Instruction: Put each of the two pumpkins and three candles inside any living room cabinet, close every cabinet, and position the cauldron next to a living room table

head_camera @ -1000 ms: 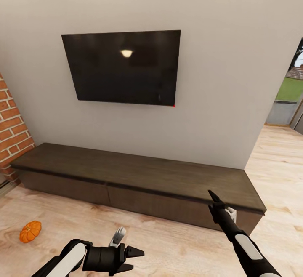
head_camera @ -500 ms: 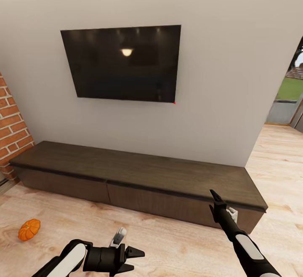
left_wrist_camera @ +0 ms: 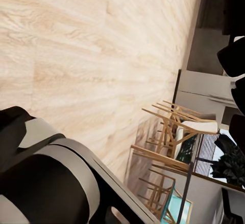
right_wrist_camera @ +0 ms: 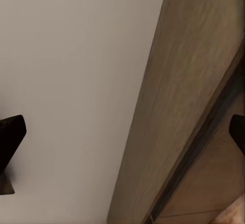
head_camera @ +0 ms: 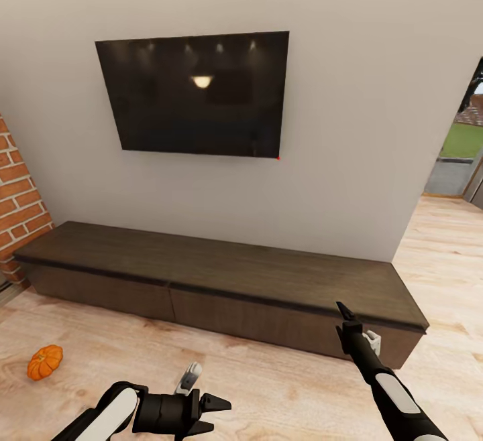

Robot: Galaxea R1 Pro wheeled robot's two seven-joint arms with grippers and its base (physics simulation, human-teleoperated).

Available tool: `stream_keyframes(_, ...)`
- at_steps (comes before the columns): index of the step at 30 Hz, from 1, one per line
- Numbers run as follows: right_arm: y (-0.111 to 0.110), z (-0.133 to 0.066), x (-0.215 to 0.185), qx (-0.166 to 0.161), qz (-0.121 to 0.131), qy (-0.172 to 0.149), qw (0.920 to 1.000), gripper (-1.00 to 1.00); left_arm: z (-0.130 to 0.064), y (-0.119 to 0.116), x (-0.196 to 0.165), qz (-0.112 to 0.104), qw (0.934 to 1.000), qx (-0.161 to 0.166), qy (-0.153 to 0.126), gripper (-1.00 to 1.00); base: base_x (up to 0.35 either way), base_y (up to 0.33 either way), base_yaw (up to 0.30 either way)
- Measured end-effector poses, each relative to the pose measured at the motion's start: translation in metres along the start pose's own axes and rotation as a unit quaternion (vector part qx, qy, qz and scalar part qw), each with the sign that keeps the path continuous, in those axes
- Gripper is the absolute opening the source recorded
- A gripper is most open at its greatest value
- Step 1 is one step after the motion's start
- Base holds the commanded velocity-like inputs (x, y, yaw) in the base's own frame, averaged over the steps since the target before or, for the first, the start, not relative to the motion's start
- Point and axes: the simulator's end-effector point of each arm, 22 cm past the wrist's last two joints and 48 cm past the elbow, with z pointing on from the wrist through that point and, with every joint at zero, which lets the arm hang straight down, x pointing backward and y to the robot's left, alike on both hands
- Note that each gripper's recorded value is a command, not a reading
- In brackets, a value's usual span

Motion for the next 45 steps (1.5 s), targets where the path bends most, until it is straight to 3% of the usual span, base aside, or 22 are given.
stream_keyframes(3,-0.007,0.000,0.001,0.002,0.002,0.001,1.0000,1.00,0.003,0.005,0.001,0.000,1.0000,0.000,0.000,1.00,0.000,0.000,0.000)
stream_keyframes(9,-0.019,-0.003,-0.003,0.021,0.006,-0.001,0.9998,1.00,-0.017,0.011,-0.021,-0.019,0.9994,0.008,-0.027,1.00,0.000,0.000,0.000)
stream_keyframes(15,-0.025,-0.009,-0.028,0.025,0.002,-0.019,0.9995,1.00,-0.024,-0.005,-0.033,-0.032,0.9975,0.044,-0.045,1.00,0.005,0.000,0.000)
stream_keyframes(22,-0.032,-0.015,-0.050,0.032,0.004,-0.047,0.9984,1.00,-0.035,-0.033,-0.047,-0.032,0.9939,0.087,-0.059,1.00,0.071,0.000,0.000)
stream_keyframes(28,-0.047,-0.021,-0.057,0.048,0.032,-0.062,0.9964,1.00,-0.045,-0.053,-0.060,-0.028,0.9898,0.116,-0.077,1.00,0.086,0.000,0.000)
stream_keyframes(32,-0.058,-0.026,-0.064,0.059,0.051,-0.076,0.9941,1.00,-0.045,-0.065,-0.059,-0.024,0.9884,0.130,-0.075,1.00,0.143,0.000,0.000)
stream_keyframes(33,-0.089,-0.044,-0.073,0.088,0.091,-0.105,0.9864,1.00,-0.051,-0.118,-0.059,0.001,0.9792,0.189,-0.073,1.00,0.204,0.000,0.000)
stream_keyframes(43,-0.104,-0.052,-0.088,0.112,0.094,-0.123,0.9816,1.00,-0.041,-0.144,-0.039,0.041,0.9785,0.197,-0.044,1.00,0.032,0.000,0.000)
stream_keyframes(45,-0.105,-0.054,-0.093,0.115,0.090,-0.129,0.9808,1.00,-0.032,-0.144,-0.027,0.068,0.9813,0.178,-0.029,1.00,0.001,0.000,0.000)
